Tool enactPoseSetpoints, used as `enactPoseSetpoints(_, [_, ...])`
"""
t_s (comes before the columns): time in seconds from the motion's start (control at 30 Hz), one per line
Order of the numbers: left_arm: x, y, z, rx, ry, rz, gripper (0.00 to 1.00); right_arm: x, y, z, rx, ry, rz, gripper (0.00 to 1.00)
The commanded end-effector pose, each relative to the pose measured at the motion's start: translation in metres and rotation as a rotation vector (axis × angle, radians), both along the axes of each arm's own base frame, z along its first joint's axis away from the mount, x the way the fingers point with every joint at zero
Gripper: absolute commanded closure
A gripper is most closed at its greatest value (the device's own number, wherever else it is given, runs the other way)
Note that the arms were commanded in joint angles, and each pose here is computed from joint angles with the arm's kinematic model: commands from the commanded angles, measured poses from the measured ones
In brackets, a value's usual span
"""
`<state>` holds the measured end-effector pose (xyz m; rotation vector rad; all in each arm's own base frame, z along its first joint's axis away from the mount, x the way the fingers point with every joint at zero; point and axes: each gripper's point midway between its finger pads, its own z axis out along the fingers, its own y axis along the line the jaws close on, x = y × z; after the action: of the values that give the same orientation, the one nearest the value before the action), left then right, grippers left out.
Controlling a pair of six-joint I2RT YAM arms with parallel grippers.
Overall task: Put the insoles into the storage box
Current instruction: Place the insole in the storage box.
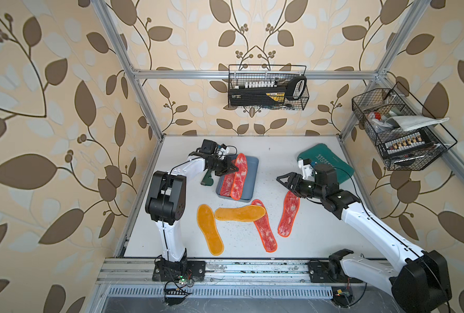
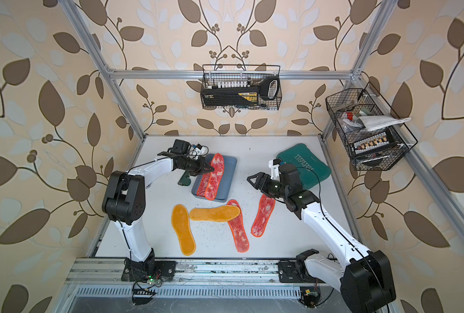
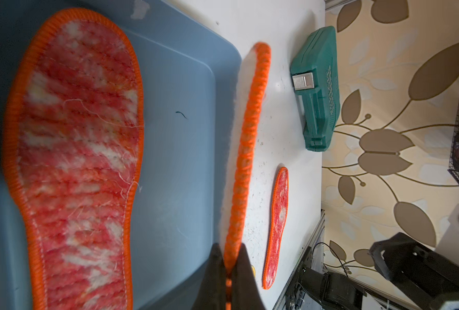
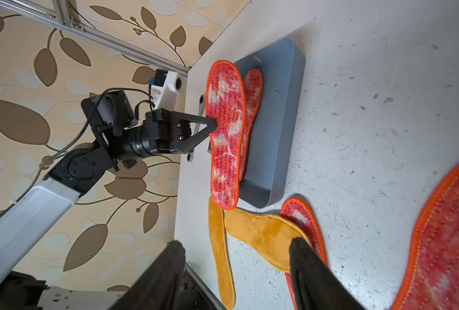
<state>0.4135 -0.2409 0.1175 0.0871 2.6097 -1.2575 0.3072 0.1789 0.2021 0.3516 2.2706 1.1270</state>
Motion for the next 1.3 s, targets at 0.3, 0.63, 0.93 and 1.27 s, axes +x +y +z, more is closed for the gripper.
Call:
enactPoseSetpoints(0.3, [0.032, -0.014, -0.022, -0.044, 0.014, 0.007, 1.0, -0.006, -0.005, -0.01, -0.026, 0.019, 0.022, 0.33])
enactPoseSetpoints(0.63, [0.03, -0.03, -0.05, -0.033, 0.067, -0.022, 1.0, -0.002, -0.004, -0.012, -0.029, 0.026, 0.019, 0.32])
enactPoseSetpoints(0.93, [0.028, -0.037, -0.065, -0.004, 0.088, -0.033, 1.0, -0.002, -0.005, -0.018, -0.039, 0.036, 0.014, 0.32])
enactPoseSetpoints(1.27, [0.025, -0.035, -0.066, 0.05, 0.105, -0.037, 0.78, -0.004, -0.008, -0.018, -0.048, 0.034, 0.008, 0.32])
